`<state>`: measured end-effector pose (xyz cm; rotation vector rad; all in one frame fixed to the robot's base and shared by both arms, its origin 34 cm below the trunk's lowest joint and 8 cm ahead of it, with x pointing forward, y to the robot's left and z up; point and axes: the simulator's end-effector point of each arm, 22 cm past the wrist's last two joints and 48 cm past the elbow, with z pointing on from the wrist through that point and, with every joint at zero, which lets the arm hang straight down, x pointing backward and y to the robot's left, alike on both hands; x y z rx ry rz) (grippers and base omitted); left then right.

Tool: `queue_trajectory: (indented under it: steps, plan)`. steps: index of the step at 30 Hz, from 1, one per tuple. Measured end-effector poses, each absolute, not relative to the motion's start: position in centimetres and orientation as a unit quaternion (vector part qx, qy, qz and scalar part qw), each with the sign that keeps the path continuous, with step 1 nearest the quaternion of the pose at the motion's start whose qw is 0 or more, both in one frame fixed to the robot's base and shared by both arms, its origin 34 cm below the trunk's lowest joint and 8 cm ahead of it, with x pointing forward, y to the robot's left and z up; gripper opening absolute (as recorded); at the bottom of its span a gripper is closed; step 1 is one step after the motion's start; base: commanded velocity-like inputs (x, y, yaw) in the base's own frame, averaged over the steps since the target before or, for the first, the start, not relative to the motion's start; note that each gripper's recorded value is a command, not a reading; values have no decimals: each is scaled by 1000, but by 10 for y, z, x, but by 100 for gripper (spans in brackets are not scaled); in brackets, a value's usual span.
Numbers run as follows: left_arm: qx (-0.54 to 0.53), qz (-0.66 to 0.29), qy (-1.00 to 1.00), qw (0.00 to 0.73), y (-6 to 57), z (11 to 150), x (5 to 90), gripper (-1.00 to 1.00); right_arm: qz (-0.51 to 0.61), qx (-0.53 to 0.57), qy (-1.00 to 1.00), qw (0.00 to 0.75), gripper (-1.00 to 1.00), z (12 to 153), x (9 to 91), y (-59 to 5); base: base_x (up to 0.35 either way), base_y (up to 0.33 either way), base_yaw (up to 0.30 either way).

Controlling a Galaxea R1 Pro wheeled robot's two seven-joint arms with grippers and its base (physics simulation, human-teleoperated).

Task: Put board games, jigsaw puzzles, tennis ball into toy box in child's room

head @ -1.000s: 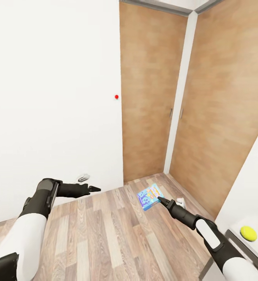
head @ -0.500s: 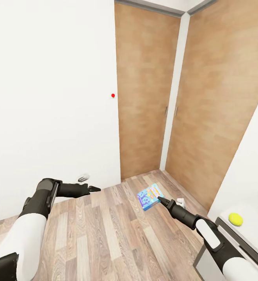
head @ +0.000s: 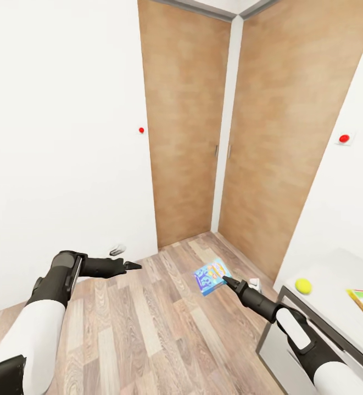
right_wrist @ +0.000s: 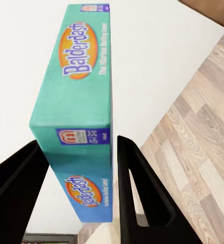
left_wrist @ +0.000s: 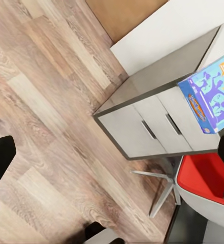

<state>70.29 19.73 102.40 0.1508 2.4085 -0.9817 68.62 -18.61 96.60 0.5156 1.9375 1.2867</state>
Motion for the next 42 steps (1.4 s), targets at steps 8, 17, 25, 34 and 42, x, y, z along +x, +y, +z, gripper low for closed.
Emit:
queue_trajectory:
  steps: [8,17,25,34,42]
  plan:
    - [54,-364,893,260,197,1018,703,100,501,206,756,368,-100,961,686,-188,-102,0,-186]
    - [52,-365,894,256,197,1012,703,100,499,209,758,364,-100,954,686,-188,-10,0,-186]
    - [51,-365,895,251,197,1006,703,100,498,211,760,360,-100,948,686,-188,-53,0,-186]
    - [48,-366,896,246,197,999,703,100,497,214,762,356,-100,942,685,-188,-221,0,-186]
    - [47,-366,898,242,197,994,703,100,496,217,763,352,-100,936,684,-188,-104,0,-186]
